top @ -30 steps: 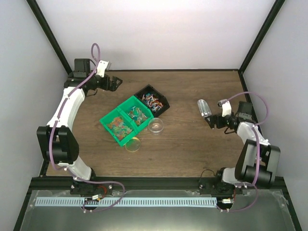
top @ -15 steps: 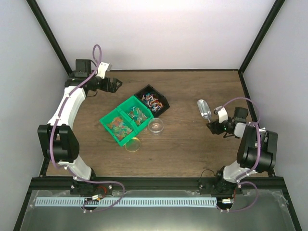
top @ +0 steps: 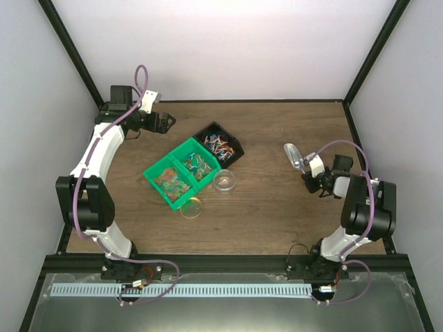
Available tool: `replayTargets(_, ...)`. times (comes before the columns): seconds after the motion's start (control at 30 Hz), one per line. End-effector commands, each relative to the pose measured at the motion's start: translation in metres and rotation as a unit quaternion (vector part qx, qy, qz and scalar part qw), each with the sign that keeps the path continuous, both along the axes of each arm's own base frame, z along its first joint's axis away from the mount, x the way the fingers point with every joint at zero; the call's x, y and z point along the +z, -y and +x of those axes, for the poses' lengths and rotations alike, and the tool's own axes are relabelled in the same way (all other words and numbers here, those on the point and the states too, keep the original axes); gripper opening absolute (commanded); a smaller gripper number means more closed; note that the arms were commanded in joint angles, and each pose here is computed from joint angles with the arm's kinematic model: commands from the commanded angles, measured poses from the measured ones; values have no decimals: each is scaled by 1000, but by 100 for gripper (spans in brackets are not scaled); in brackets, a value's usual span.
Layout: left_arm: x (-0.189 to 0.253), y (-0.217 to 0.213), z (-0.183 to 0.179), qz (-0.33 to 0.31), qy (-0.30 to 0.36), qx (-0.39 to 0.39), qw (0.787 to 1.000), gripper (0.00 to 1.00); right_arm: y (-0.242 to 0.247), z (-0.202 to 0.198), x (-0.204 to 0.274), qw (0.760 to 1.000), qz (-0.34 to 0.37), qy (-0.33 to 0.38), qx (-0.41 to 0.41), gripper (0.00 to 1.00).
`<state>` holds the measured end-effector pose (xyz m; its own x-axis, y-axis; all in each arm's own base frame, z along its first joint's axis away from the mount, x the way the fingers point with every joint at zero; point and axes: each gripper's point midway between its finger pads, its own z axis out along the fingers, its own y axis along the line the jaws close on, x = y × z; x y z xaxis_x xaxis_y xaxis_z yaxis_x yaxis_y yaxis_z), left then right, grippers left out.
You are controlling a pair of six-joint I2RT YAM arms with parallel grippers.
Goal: Pack the candies
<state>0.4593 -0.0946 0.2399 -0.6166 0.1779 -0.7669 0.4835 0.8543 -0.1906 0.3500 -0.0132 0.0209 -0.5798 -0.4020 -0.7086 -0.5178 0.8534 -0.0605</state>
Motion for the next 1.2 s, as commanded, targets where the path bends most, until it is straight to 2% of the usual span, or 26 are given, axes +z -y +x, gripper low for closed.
replayTargets(0.0,5,-1,8,8,9,-5,1000,100,-8,17,16,1000,0,15,22,7)
replayTargets(0.07,3,0,6,11,5,-13,1000,100,-17,20,30,999,8,24,36,1)
replayTargets(0.2,-2,6,-1,12,-9,-46,999,100,-48,20,65,994,25,43,97,1)
replayTargets(0.27,0,16,-9,5,-7,-87,996,100,-73,13,81,987,30,49,147,1)
replayTargets(0.4,8,37,-28,7,20,-172,985,100,-123,-13,96,970,33,18,240,1)
replayTargets(0.6,-1,78,-68,63,51,-310,947,99,-182,-49,121,941,26,1,337,1)
replayTargets(0.73,-12,106,-92,75,55,-370,924,97,-212,-72,128,923,9,-6,386,1)
replayTargets(0.83,-27,132,-115,90,48,-418,903,92,-229,-83,135,915,16,-20,403,1)
replayTargets(0.93,-36,150,-133,83,35,-447,890,82,-241,-94,139,907,30,-33,418,2)
replayTargets(1.07,-39,165,-149,43,18,-461,886,74,-251,-102,136,901,25,-38,432,2)
replayTargets(1.17,-50,170,-156,48,8,-469,882,68,-258,-101,138,899,21,-33,437,2)
